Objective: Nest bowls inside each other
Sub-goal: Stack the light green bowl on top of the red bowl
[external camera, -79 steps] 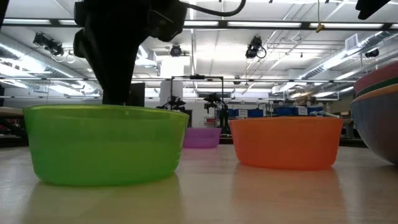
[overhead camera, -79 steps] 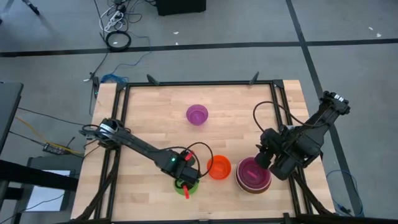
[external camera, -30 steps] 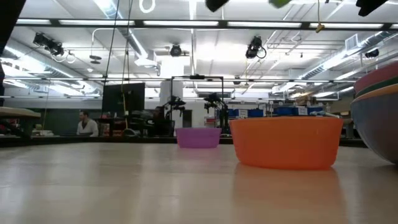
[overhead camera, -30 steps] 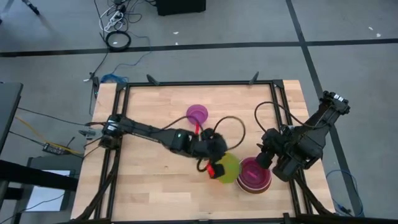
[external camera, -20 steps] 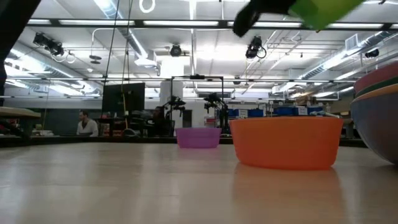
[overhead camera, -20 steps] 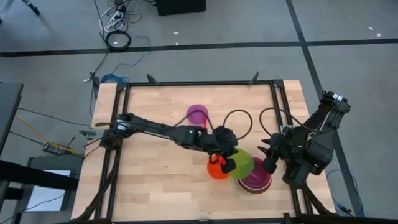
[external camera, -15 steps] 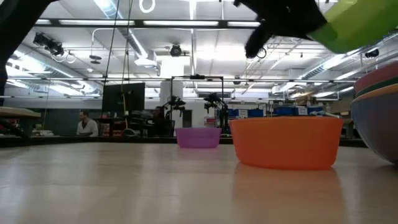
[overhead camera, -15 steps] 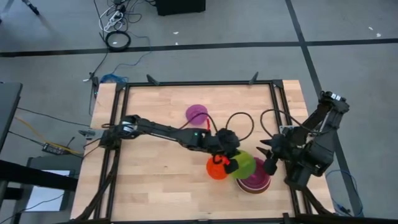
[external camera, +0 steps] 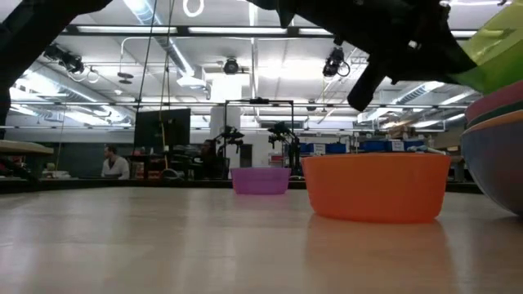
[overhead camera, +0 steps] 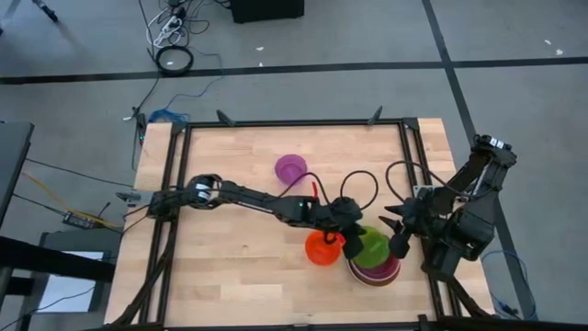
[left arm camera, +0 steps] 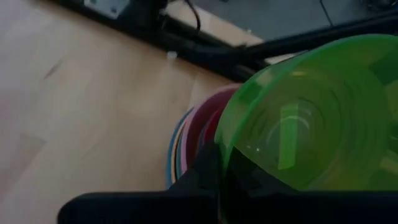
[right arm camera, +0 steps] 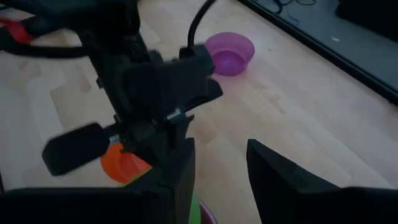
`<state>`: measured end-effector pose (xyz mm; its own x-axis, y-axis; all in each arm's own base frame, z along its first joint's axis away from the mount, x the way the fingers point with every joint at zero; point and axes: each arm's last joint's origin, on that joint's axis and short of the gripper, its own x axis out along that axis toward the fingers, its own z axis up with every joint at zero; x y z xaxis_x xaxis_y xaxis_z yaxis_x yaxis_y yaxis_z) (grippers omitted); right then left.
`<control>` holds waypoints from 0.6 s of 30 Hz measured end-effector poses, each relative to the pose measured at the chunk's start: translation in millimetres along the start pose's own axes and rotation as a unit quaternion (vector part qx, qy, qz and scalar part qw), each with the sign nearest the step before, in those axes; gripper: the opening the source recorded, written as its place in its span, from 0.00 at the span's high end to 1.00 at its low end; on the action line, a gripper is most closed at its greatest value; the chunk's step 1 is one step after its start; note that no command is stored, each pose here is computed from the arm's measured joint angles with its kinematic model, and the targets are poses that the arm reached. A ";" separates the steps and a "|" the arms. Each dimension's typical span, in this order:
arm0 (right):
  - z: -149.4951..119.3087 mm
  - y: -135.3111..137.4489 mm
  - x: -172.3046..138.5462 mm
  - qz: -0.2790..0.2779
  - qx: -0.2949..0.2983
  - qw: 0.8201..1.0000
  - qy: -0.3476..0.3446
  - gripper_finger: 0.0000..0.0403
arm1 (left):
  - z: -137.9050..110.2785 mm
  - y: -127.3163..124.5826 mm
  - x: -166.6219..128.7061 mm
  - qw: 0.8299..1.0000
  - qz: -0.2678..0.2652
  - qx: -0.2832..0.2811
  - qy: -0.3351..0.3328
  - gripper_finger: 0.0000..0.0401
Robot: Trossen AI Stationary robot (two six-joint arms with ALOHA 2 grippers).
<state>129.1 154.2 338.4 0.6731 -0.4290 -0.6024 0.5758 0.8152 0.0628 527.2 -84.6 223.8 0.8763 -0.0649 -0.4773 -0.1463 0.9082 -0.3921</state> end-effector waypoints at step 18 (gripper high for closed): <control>0.1 -0.1 0.2 -0.001 -0.002 1.000 0.001 0.67 | 0.1 -3.1 0.6 0.999 -0.029 -0.015 0.002 0.70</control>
<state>129.3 154.0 338.4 0.6710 -0.4300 -0.6040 0.5753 0.8158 0.0583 528.2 -87.4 224.8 0.8816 -0.1194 -0.4566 -0.1089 0.8899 -0.4431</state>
